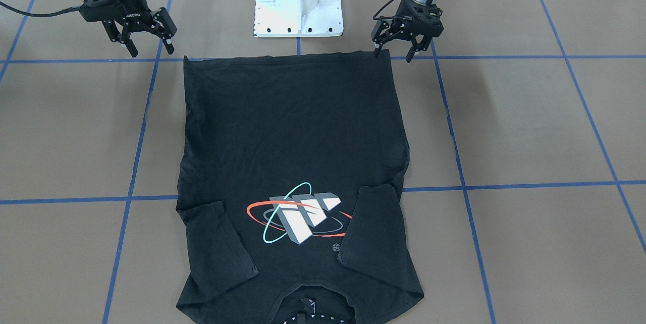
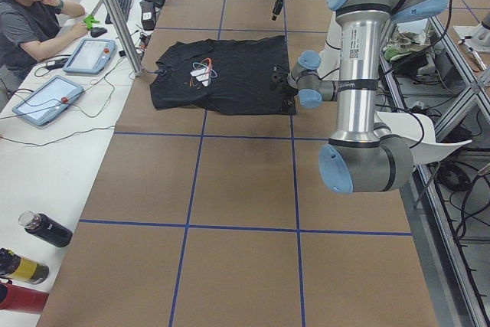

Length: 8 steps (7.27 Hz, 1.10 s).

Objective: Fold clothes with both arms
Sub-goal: 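Move both grippers down to the shirt hem corners nearest the robot, then lower both grippers and grasp the two hem corners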

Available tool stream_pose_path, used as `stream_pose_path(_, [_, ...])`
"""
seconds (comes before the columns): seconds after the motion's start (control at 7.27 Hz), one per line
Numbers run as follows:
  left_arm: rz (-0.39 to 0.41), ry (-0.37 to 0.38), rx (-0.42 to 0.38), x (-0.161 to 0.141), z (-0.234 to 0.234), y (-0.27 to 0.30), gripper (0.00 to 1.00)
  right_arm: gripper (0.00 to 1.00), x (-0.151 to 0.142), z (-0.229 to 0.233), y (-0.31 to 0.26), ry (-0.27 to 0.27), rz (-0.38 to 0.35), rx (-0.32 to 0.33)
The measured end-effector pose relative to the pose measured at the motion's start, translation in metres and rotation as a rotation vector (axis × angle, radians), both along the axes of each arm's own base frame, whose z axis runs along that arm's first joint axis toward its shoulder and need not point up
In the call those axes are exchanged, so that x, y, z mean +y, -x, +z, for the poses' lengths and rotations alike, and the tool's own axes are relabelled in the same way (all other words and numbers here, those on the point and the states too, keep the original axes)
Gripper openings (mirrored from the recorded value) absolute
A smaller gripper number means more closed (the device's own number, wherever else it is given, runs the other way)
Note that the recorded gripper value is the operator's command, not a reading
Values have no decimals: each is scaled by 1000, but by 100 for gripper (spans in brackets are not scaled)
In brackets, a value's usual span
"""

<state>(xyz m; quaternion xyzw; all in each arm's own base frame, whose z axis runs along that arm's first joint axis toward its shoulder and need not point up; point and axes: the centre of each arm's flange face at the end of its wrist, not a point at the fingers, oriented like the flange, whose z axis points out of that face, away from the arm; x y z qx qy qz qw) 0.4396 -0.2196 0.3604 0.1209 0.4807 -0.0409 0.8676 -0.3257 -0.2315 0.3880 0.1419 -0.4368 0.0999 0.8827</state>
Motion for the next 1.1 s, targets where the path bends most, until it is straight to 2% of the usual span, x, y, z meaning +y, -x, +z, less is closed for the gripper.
stream_pose_path(0.14, [11, 9, -6, 6, 4, -3, 79, 100, 0, 0, 1, -2, 2, -1])
stream_pose_path(0.28, [20, 14, -9, 10, 7, -5, 71, 100, 0, 0, 1, -4, 5, -1])
stream_pose_path(0.69, [68, 25, -10, 26, 9, -13, 68, 100, 1, 1, 2, -4, 4, -1])
stream_pose_path(1.1, [101, 69, -20, 47, 18, -28, 64, 100, 3, 1, 4, -4, -1, 0])
